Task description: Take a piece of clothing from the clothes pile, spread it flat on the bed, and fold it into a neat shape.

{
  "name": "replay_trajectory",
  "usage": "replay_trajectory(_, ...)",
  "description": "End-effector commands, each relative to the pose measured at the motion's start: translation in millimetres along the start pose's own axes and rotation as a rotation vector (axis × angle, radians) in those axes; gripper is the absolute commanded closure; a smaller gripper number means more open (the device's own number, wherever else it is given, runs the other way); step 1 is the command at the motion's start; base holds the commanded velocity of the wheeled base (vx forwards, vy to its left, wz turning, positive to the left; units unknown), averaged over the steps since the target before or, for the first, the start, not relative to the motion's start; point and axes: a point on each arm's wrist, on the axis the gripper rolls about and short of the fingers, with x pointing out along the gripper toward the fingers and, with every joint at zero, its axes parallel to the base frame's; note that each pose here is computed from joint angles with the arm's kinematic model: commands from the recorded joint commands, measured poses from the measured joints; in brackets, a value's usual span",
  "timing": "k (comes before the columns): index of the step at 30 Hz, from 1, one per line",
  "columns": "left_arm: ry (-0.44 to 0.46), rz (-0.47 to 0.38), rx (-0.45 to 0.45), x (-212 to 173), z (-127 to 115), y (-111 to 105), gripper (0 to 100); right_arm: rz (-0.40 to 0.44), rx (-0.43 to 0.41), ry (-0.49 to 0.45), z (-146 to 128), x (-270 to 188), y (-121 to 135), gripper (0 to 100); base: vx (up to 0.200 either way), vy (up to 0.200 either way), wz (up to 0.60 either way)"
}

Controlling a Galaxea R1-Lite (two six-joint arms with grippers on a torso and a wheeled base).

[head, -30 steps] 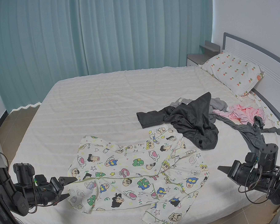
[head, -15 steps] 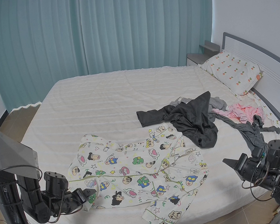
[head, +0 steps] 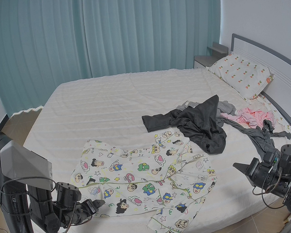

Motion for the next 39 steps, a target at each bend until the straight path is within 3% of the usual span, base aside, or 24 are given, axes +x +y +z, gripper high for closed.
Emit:
replay_trajectory(1,-0.018,-0.003,-0.019,8.6,-0.4,-5.5,0,-0.013,0.001,0.012,-2.8,-2.1,-2.6,100,0.000,0.000,0.00)
replay_trajectory(5,-0.030,0.006,-0.042,8.6,-0.1,-5.3,0,-0.014,0.001,0.013,-2.9,-2.1,-2.7,100,0.000,0.000,0.00)
replay_trajectory(6,-0.035,0.009,-0.051,8.6,0.0,-5.2,100,-0.014,0.001,0.013,-2.9,-2.1,-2.7,100,0.000,0.000,0.00)
replay_trajectory(19,-0.109,0.056,-0.179,0.4,12.1,5.1,100,-0.012,0.000,0.011,-2.9,-3.2,-2.1,100,0.000,0.000,0.00)
replay_trajectory(24,-0.215,-0.009,-0.220,-11.7,31.2,4.7,100,-0.003,0.000,0.007,-2.0,-5.5,-0.4,100,0.000,0.000,0.00)
replay_trajectory(29,-0.297,-0.043,-0.199,-13.3,44.7,9.7,100,-0.002,-0.001,0.010,-2.7,-5.9,-0.2,100,0.000,0.000,0.00)
replay_trajectory(39,-0.328,0.043,-0.188,4.2,54.0,36.0,100,-0.007,0.000,0.014,-2.9,-5.7,-0.5,100,0.000,0.000,0.00)
